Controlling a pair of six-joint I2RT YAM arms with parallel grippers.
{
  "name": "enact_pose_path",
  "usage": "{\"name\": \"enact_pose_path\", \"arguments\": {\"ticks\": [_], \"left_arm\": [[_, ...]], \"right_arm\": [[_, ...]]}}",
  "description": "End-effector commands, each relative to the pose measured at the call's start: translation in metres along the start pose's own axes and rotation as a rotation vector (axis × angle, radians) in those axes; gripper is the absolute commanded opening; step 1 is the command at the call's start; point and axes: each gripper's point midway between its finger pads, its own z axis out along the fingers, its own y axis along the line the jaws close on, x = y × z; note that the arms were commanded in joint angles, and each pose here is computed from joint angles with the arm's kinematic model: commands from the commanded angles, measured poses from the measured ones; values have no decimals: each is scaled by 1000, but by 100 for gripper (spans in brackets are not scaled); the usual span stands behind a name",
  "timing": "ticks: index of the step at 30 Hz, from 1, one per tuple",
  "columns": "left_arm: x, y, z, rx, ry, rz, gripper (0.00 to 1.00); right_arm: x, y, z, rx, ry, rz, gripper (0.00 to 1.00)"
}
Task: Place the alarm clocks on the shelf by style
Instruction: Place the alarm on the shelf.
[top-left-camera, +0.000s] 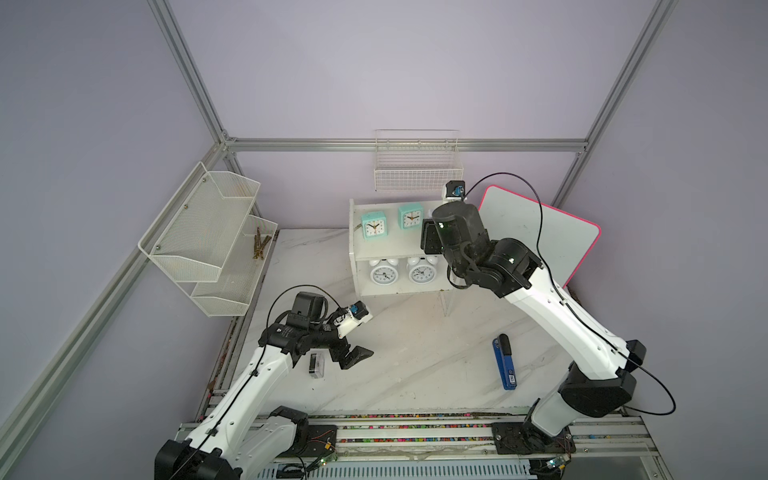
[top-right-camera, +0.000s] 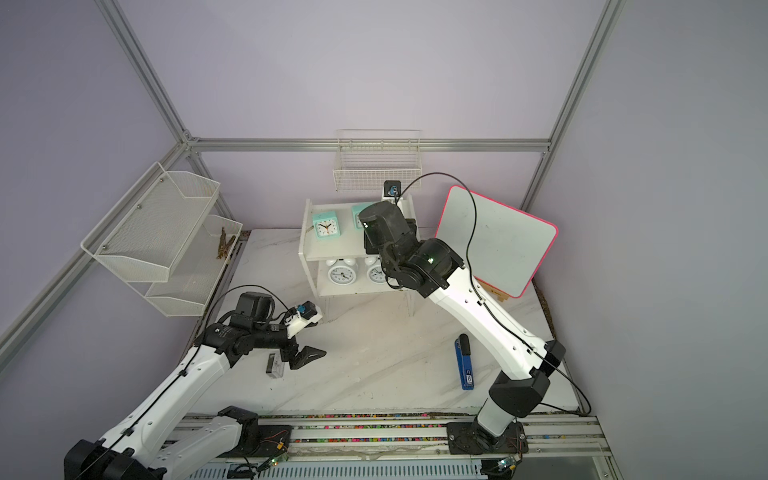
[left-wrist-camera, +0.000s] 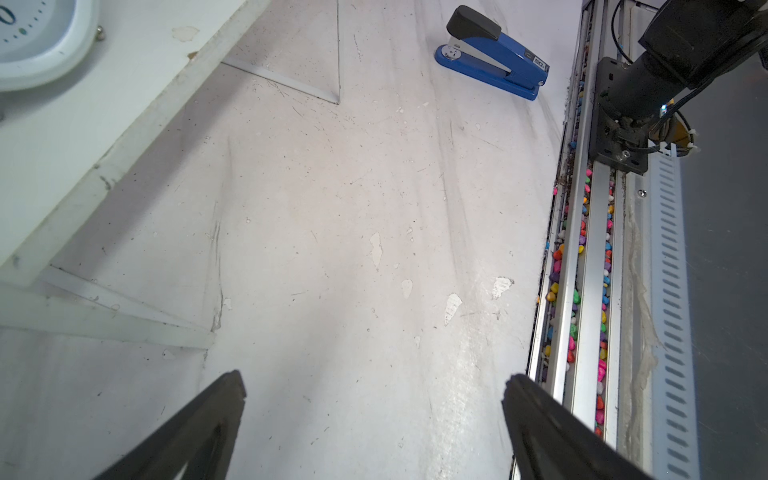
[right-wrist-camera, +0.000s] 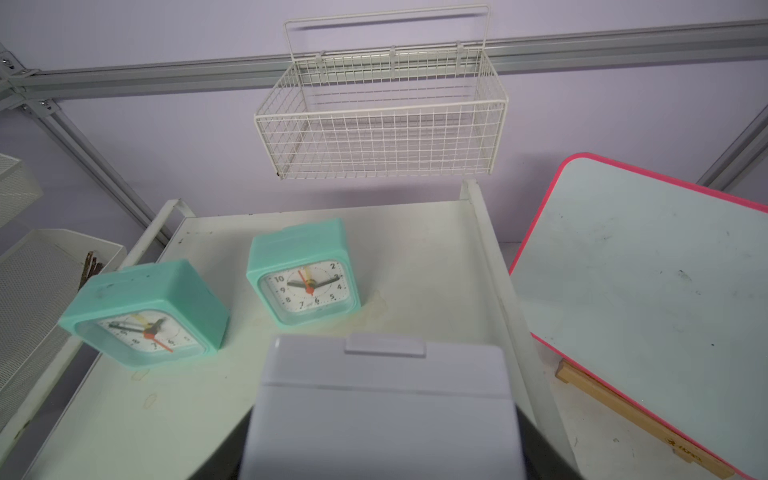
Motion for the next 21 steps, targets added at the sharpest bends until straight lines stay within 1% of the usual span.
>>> {"name": "enact_pose_path", "arguments": {"ticks": [1,8,13,21], "left_arm": [[-3,-5,-1,12,-17,15,100],[-3,-4,-1,8,-15,15,100],[-2,-4,-1,12,-12,15,100],[-1,-3,0,9,-8,14,100]], "right_arm": [[-11,-2,8,0,4,-39,35],[-18,-14,37,29,16,-30,36],[-15,-25,56,36,42,-14,35],[-5,-26,78,22,75,-9,35]]}}
